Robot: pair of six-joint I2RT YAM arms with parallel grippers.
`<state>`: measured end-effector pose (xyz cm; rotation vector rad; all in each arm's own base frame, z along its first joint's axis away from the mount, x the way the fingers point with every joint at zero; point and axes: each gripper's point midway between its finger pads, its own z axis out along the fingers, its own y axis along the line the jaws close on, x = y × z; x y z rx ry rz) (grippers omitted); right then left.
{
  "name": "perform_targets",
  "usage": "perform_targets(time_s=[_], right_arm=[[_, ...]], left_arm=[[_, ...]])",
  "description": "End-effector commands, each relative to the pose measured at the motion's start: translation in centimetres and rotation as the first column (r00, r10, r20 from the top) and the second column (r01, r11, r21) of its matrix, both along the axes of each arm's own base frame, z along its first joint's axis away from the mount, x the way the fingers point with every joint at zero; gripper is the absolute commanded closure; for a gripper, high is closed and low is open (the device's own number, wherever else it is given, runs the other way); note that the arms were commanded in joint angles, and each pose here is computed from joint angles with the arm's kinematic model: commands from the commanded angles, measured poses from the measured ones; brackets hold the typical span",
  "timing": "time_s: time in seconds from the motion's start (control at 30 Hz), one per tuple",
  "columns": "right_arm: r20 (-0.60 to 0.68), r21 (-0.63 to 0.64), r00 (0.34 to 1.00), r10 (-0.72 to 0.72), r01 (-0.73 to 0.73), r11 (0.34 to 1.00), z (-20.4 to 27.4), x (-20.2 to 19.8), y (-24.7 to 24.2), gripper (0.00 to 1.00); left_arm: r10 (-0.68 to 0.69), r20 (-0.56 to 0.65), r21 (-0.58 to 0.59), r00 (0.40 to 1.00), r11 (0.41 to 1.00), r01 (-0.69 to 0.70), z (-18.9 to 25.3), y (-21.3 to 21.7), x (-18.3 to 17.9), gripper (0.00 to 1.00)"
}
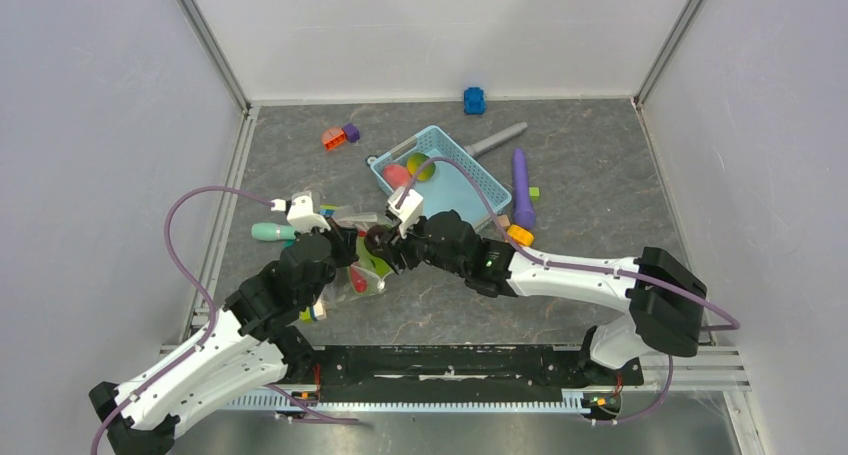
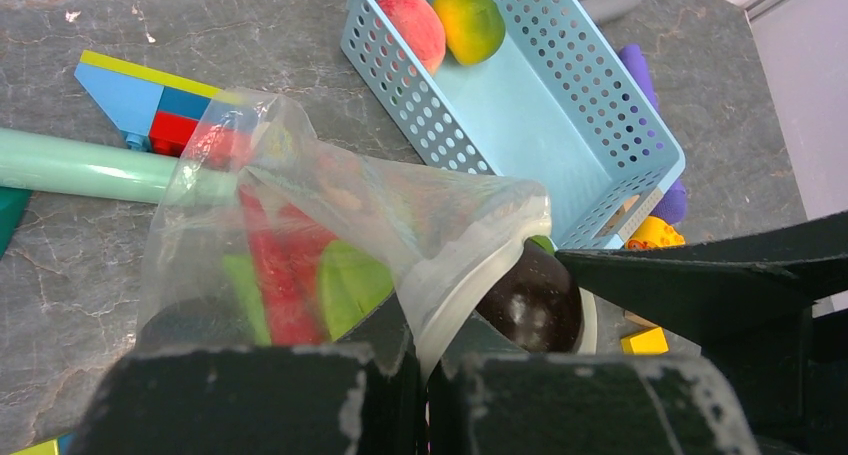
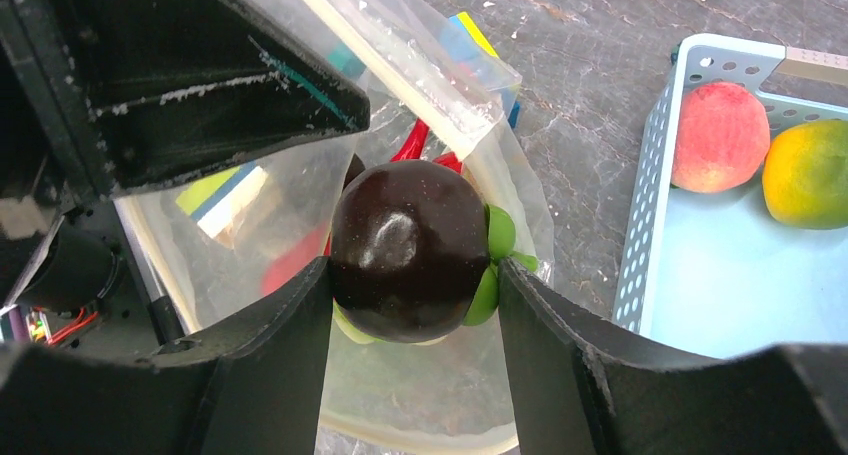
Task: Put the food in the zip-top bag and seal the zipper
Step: Place the fake fruit in the zipper food storage bag.
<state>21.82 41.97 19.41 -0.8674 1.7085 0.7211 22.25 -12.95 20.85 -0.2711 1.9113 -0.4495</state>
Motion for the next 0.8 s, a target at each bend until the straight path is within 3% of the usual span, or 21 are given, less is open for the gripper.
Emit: perform_targets(time_s=[0.0,0.33,0.57,0.77], right_arm=[[0.037,0.039,0.998,0.045,-0.047,0.998,2.0,-1.2,-0.8,0.41],[0.041,0.053,0.998,0.047,-0.049,0.997,2.1,-1.6,-1.4,0.33],[0.044,0.053,0.999,0.011,-0.013,0.998,2.6,-1.0,-1.5,0.11],[0.068,0.069,0.997,-0.03,0.025,0.997,3.5,-0.4,-2.1,0.05]], left_arm=[[0.024,0.046,-0.045,0.999,0.999,-0.022,1.5,0.0,0.5,0.98],[0.022,0.049,-0.051,0.999,0.999,-0.019,1.7,0.0,0.4,0.98],[0.021,0.052,-0.054,0.998,0.998,-0.018,1.8,0.0,0.4,0.98],[0.021,0.055,-0.057,0.998,0.998,-0.018,1.9,0.1,0.3,0.98]])
